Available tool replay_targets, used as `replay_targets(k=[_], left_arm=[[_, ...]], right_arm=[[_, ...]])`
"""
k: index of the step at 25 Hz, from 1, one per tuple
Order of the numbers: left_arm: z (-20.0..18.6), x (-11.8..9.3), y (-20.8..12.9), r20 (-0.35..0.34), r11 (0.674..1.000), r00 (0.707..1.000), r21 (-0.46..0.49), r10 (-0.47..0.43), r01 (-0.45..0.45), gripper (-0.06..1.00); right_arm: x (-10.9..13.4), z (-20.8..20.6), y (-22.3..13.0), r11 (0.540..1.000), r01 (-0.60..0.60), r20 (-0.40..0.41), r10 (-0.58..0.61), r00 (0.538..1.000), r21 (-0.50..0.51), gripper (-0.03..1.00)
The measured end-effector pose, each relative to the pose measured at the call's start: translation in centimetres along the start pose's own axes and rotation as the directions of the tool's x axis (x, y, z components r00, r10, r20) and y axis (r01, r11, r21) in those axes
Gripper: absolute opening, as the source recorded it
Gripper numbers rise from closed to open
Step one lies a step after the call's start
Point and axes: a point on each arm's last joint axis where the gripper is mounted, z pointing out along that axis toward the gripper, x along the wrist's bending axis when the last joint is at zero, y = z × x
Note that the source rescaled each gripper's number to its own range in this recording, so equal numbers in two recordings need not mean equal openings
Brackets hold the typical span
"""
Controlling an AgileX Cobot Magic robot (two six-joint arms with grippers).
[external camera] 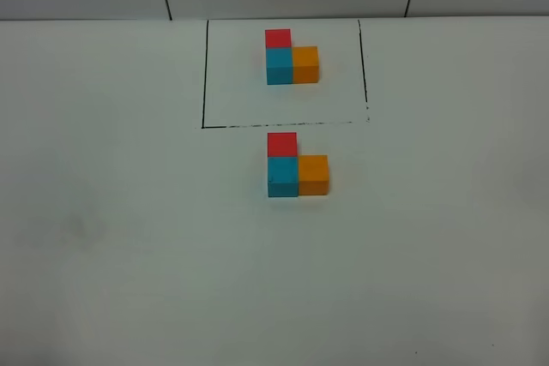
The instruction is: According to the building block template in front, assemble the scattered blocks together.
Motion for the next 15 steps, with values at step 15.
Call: replay_targets(k=[15], left_arm=[[0.0,0.0,0.0,0.0,1.0,1.0,0.0,0.0,0.0,0.68]], right_arm=[[0.0,0.0,0.0,1.0,-0.005,0.0,0.005,1.0,0.0,0.85]])
